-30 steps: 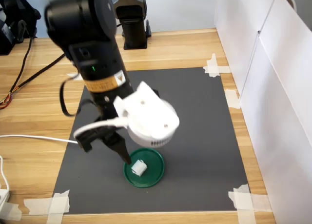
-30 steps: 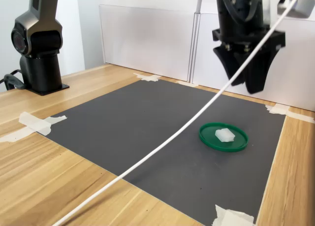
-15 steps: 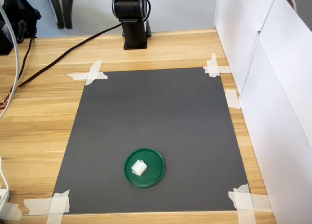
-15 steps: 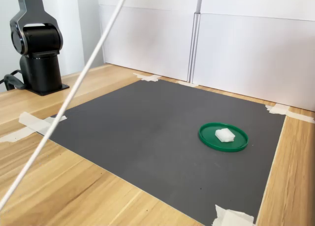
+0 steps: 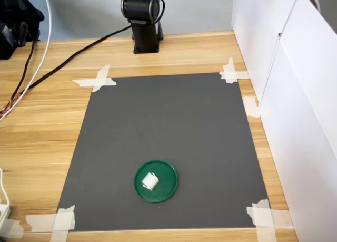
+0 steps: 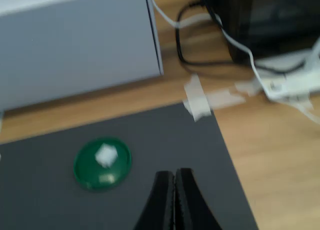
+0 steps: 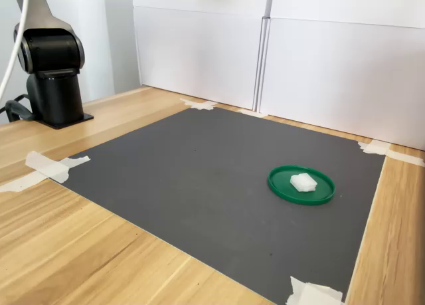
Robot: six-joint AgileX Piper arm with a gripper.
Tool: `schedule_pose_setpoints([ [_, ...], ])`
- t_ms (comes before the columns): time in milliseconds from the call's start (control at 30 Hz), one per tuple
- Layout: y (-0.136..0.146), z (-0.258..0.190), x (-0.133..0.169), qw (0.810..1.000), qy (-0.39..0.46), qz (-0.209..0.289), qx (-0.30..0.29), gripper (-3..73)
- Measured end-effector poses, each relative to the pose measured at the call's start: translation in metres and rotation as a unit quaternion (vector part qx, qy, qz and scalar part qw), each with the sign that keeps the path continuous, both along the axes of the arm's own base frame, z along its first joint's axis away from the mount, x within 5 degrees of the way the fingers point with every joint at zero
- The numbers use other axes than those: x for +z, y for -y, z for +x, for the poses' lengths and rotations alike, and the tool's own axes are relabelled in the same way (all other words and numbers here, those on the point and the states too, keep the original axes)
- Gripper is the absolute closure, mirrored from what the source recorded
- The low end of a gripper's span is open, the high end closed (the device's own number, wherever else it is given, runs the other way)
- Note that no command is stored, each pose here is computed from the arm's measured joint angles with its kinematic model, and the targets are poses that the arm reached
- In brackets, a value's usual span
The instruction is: Grasp a white terminal and put it in the green lid.
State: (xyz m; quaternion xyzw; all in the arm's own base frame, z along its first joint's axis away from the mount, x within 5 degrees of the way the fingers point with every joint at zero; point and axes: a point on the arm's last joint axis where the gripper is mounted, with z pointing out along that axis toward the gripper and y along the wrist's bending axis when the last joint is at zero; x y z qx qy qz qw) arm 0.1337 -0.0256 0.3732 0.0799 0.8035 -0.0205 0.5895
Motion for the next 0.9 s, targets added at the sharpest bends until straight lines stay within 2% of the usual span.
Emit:
schedule_pose_setpoints([
  [233, -0.015, -0.043, -0.066, 0.999, -0.039, 0.018, 0.008, 71.7],
  [400, -0.022, -0.063, -0.098, 0.998, -0.053, 0.021, 0.015, 71.7],
  [700, -0.025, -0.081, -0.133, 1.000, -0.023, 0.008, 0.009, 71.7],
  [900, -0.028, -0.082, -0.151, 0.999, -0.006, 0.003, 0.035, 71.7],
])
